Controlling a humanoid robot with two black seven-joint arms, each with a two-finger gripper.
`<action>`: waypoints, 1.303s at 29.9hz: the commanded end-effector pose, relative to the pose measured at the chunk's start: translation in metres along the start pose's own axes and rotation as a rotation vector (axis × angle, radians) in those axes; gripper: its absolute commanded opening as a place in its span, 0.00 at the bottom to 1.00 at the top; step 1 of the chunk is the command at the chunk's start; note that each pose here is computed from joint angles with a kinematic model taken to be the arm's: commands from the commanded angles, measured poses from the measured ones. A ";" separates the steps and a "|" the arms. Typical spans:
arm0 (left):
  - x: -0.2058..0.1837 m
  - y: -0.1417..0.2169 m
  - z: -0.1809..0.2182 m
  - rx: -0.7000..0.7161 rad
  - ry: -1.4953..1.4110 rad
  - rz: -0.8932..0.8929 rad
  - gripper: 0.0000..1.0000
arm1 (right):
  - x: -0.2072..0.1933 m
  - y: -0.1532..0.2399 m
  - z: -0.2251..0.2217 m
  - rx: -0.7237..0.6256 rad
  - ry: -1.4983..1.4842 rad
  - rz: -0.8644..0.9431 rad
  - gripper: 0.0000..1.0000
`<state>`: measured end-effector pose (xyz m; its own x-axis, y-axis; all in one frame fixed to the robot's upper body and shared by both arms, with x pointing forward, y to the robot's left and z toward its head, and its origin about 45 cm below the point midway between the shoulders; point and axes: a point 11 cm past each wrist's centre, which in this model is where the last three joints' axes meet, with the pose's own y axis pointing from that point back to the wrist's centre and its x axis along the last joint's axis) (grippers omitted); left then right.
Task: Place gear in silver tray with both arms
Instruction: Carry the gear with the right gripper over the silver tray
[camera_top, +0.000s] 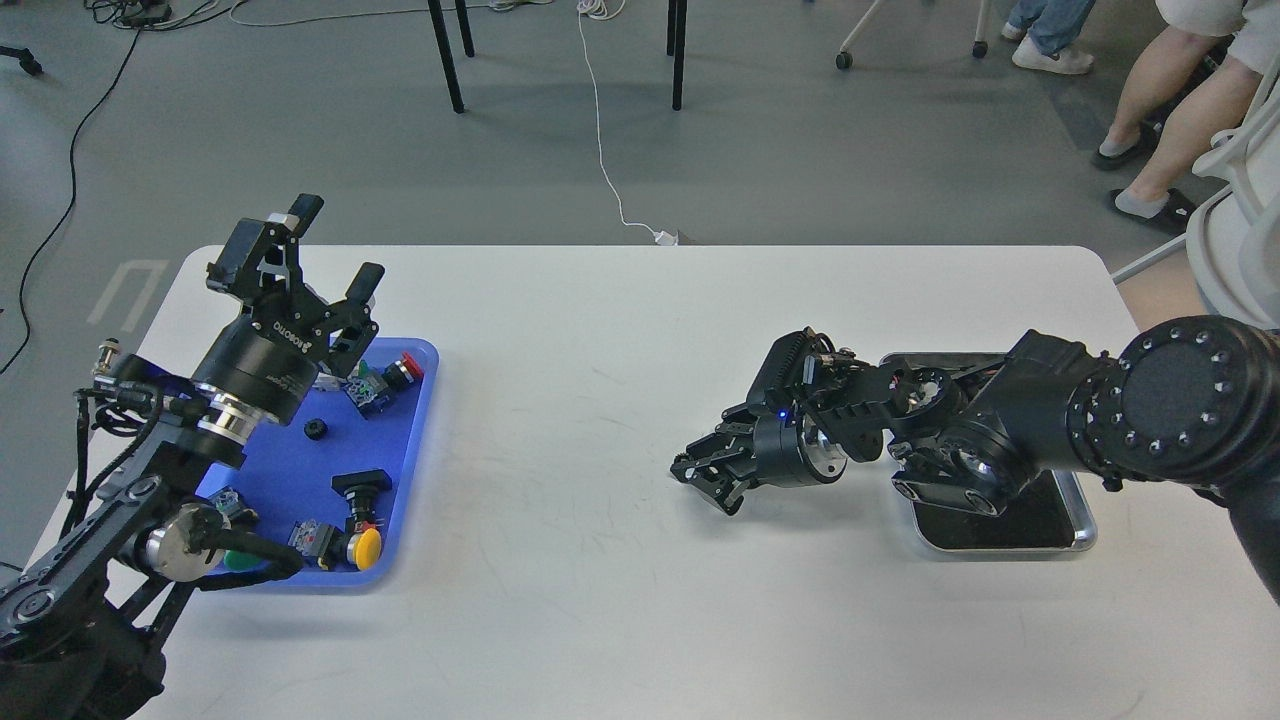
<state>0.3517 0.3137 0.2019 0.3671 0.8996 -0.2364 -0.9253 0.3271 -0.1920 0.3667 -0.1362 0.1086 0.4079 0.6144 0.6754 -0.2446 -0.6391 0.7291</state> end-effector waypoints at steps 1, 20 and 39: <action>0.000 0.000 0.000 0.000 0.000 0.000 0.98 | 0.005 0.001 0.001 -0.004 0.003 0.008 0.20; -0.005 -0.002 0.001 -0.010 0.008 -0.011 0.98 | 0.066 0.019 0.003 -0.004 0.101 0.050 0.20; -0.014 -0.004 -0.001 -0.016 0.024 -0.026 0.98 | -0.071 0.202 0.114 -0.333 -0.001 -0.172 0.21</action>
<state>0.3509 0.3012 0.2043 0.3882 0.8859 -0.2540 -0.9160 0.3408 -0.2115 0.3944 -0.3403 0.1964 0.4436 0.7005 0.5590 -0.4377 -0.3750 0.8172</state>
